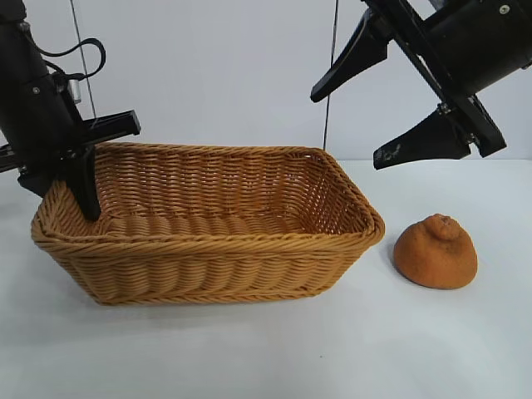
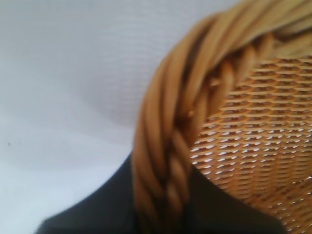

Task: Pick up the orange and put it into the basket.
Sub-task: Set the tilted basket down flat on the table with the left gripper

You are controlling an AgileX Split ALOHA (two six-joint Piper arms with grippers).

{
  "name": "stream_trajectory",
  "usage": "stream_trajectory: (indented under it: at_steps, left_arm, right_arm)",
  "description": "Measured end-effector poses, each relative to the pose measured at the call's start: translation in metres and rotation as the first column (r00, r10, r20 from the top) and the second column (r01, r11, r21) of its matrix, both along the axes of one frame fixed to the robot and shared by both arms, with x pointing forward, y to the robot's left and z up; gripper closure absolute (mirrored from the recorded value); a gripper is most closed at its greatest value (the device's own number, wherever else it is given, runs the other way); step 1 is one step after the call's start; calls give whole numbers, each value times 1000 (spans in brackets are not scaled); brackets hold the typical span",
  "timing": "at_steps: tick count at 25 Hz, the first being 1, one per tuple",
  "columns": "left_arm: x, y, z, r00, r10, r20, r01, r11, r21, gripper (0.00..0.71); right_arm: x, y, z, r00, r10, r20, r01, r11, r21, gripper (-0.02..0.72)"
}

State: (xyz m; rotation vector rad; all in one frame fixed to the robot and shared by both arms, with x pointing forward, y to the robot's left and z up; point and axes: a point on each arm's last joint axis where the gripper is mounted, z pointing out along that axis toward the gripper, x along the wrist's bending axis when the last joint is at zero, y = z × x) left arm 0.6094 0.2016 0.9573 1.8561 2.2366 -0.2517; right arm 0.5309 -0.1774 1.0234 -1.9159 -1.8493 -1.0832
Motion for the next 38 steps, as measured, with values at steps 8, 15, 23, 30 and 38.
stream_trajectory:
  at_steps: [8, 15, 23, 30, 38]
  left_arm:
    - [3, -1, -2, 999, -28, 27, 28, 1000, 2, 625]
    - [8, -8, -36, 997, -67, -28, 66, 997, -46, 625]
    - [13, -9, -57, 997, -66, -40, 64, 997, -44, 624]
    - [18, -10, -42, 998, -67, 2, 67, 996, -52, 256]
    - [34, -9, 28, 979, -145, 142, 148, 989, -7, 151]
  right_arm:
    - [0, 0, 0, 1000, 0, 0, 0, 1000, 0, 123]
    - [0, 0, 0, 1000, 3, 1, -3, 1000, -5, 123]
    - [0, -1, -1, 1000, 7, 3, -7, 1000, -13, 123]
    - [0, -1, -1, 1000, 8, 3, -8, 1000, -13, 123]
    - [0, -1, -1, 1000, 8, 3, -8, 1000, -13, 123]
